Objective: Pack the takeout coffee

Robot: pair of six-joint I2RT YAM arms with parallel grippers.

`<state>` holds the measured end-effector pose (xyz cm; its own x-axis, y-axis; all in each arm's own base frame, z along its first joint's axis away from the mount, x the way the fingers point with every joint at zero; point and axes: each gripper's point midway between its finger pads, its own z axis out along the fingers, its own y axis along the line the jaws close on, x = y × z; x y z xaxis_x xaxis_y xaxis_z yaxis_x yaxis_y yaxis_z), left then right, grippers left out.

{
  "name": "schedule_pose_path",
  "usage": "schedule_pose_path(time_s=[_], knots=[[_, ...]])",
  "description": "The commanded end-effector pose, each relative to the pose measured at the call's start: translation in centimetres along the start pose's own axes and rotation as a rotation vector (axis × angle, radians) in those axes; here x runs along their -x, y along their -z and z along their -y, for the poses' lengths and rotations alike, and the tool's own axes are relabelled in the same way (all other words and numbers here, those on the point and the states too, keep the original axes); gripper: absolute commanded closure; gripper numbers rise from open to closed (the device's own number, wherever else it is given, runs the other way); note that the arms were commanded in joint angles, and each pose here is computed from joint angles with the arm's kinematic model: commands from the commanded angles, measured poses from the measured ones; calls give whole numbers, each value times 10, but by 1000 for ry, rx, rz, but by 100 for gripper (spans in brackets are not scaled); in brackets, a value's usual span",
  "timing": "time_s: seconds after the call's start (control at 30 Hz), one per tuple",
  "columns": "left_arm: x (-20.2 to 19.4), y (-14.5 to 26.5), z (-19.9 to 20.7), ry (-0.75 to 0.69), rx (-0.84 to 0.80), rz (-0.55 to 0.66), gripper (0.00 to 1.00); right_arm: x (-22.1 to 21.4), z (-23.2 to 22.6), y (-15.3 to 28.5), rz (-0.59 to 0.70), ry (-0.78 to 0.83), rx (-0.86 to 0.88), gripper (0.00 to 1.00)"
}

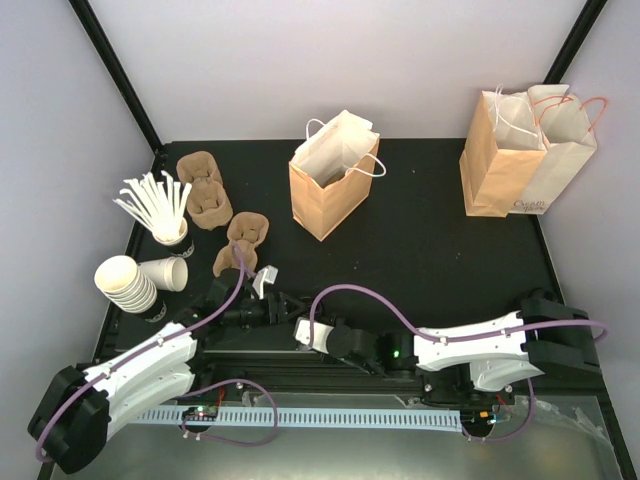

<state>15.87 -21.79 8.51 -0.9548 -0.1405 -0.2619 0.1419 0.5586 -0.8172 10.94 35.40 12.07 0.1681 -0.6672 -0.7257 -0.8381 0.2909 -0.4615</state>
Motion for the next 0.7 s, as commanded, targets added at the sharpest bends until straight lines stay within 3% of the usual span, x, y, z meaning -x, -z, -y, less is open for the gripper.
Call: schedule_pose_path(time_s=[0.0,0.33,0.57,0.67], knots=[[-37,0,-49,96,189,-122,43,-13,-2,-10,-76,38,-12,75],[-39,-3,-51,92,204,-139,43,-41,-13,-15,-203,99,24,74],[-37,-5,-50,83,214,-152,43,-46,-18,-17,-268,49,29,73],[-38,-6,-51,78,224,-166,43,-52,-13,-21,-317,20,-26,77]])
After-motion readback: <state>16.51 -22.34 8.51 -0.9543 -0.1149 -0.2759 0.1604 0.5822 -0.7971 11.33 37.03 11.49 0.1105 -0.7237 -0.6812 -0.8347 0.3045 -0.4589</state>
